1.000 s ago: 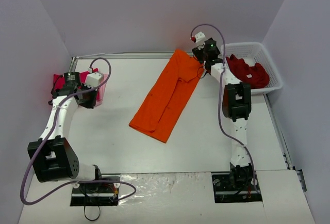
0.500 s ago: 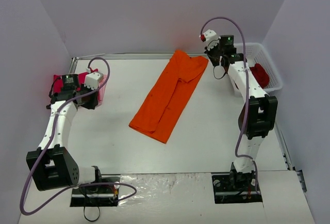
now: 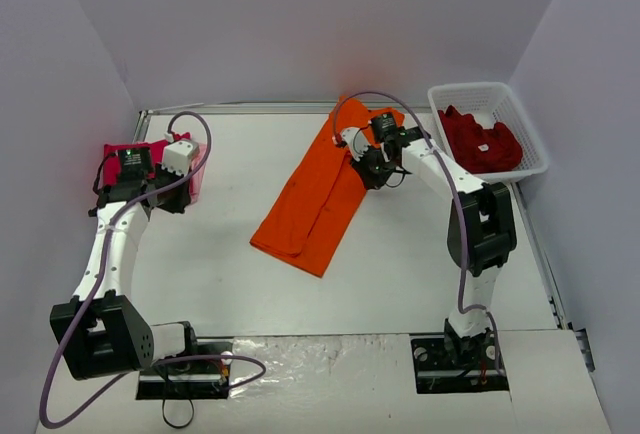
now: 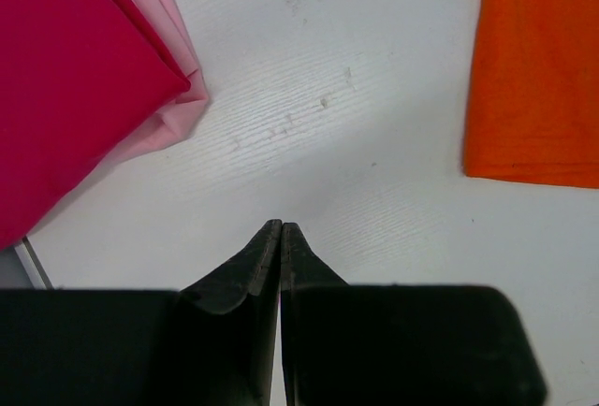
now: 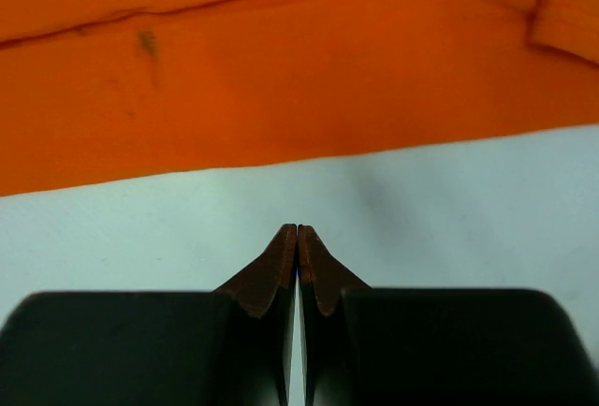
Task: Fold and stack the t-shirts
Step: Rotate the tshirt 90 degrees
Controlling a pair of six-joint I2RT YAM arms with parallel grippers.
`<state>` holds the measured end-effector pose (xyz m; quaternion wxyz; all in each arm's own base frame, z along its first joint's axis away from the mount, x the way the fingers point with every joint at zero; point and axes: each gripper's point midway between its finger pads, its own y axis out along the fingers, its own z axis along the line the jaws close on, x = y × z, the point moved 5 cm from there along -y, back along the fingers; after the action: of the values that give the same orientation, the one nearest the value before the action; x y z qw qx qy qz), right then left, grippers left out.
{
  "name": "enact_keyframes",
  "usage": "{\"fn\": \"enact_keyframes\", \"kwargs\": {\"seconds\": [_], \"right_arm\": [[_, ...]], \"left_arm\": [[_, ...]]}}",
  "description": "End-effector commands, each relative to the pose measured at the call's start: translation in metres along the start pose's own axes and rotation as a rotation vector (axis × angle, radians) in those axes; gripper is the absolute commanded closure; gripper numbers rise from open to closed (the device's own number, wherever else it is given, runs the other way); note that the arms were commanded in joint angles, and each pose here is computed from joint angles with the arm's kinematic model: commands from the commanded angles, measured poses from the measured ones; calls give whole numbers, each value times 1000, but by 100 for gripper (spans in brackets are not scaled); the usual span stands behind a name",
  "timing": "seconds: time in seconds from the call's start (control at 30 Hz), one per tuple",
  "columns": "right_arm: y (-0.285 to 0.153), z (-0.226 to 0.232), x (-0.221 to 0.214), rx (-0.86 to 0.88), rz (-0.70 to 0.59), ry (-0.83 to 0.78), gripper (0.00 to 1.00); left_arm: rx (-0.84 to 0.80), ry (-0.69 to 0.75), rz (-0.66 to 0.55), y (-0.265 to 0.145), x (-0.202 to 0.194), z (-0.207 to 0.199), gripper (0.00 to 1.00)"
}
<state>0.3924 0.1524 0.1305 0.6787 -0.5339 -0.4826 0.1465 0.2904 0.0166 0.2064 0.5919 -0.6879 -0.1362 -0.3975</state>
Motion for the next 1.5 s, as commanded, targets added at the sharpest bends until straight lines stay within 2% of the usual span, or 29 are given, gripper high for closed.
{"fn": "enact_keyframes", "kwargs": {"seconds": [0.0,0.33,0.67,0.9,1.47], "right_arm": [[-28,21,10,41,-34,-41,100],[1,70,19,123,21,-122,100],[40,95,32,168,79,-161,100],[59,108,16,189,157,-186,100],[67,123,-44,248,303,-176,100]], "left_arm": [[2,1,-62,-10,12,-2,98],[-2,-3,-64,-7,11,-2,98],[0,-4,-73,-7,10,-2,98],[-6,-4,-76,-5,10,-3,98],[-19,-4,-80,-2,10,-4,98]]}}
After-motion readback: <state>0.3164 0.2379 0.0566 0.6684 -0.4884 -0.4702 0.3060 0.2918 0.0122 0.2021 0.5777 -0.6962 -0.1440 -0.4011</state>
